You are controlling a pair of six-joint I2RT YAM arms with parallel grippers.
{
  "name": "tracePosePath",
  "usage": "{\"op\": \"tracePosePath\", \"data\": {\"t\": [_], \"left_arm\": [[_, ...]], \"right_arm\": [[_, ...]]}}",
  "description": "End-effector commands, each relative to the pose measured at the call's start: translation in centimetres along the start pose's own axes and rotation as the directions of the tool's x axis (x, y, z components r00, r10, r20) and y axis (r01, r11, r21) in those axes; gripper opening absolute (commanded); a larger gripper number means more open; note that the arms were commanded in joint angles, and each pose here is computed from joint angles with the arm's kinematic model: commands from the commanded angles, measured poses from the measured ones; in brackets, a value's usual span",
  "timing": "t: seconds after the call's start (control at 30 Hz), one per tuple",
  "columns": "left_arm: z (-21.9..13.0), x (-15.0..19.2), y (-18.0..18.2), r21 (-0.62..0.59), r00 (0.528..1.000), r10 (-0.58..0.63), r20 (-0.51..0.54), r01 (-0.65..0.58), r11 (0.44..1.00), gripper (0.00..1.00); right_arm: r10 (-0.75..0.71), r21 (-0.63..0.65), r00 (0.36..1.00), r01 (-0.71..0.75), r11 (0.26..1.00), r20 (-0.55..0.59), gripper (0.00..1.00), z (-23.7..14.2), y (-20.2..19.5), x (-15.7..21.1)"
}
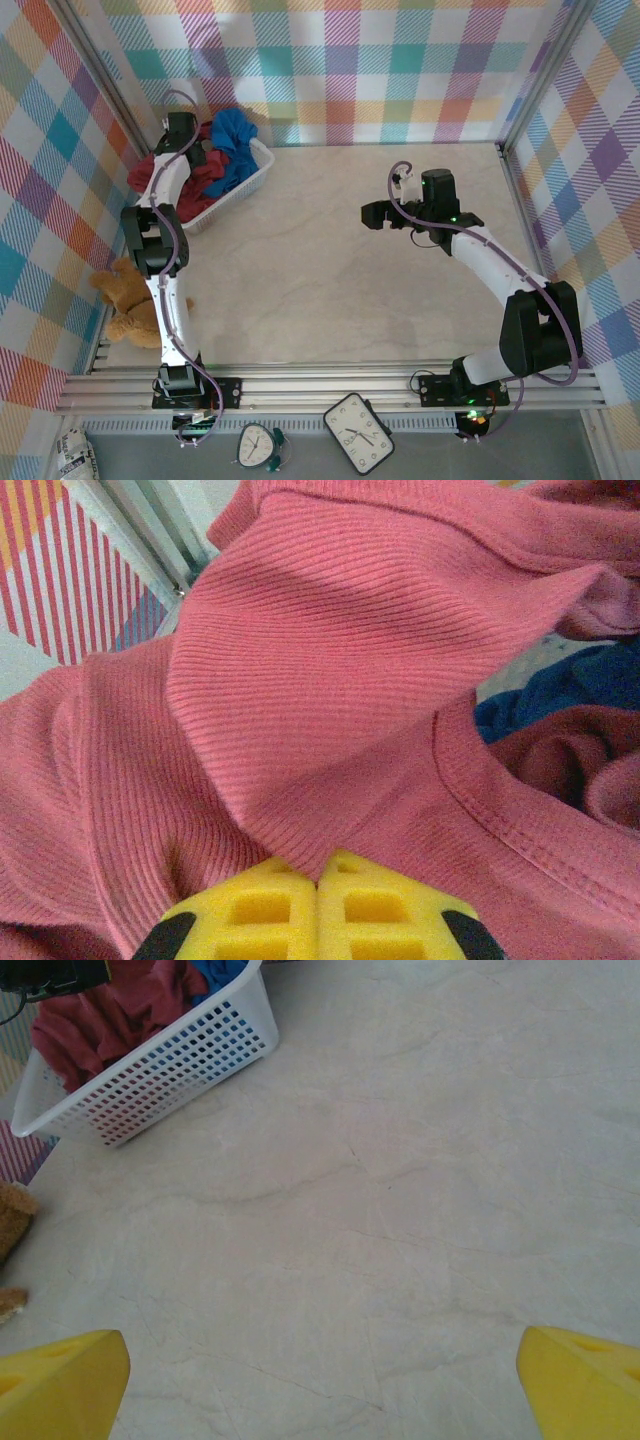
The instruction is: Fold and stack the tank tops
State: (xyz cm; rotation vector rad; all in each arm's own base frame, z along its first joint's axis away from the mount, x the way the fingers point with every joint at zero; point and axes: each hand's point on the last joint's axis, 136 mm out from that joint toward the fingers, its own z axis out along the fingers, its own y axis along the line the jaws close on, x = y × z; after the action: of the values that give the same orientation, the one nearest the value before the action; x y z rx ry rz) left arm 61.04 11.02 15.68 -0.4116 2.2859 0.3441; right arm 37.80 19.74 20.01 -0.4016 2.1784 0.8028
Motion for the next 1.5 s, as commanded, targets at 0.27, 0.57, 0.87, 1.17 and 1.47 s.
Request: {"op": "tracePosePath", "data": {"t": [0.27, 0.57, 0.87, 1.17, 1.47], "left_arm": [[-19.8, -13.5, 3.0, 0.128, 0.943, -0.076, 0.324, 0.036, 0.991, 0.00], [-31.5, -16.4, 1.9, 0.244, 0.883, -0.106, 0.457, -0.010, 0.970, 0.00], [-36.5, -16.8, 2.0, 0.284, 0.848, -0.133, 0.513, -0.021, 0.959, 0.00], [-26.4, -13.6, 0.9, 0.189, 0.918, -0.093, 0.385, 0.020, 0.982, 0.00], [-12.8, -5.8, -1.1, 0.134, 0.992, -0.022, 0.122, 0.005, 0.991, 0.10]], "right_arm": [[0.027, -0.200, 0.995, -0.008, 0.980, 0.092, 0.99, -0.7, 4.1, -3.5], [0.027, -0.225, 0.994, -0.002, 0.974, 0.105, 0.99, -1.0, 4.7, -3.9], [0.030, -0.238, 0.993, -0.002, 0.971, 0.114, 0.99, -1.3, 5.1, -4.2], [0.032, -0.235, 0.995, -0.008, 0.972, 0.098, 0.99, -1.0, 4.8, -3.2], [0.040, -0.222, 0.996, -0.023, 0.975, 0.074, 0.99, -0.4, 4.2, -2.5]]}}
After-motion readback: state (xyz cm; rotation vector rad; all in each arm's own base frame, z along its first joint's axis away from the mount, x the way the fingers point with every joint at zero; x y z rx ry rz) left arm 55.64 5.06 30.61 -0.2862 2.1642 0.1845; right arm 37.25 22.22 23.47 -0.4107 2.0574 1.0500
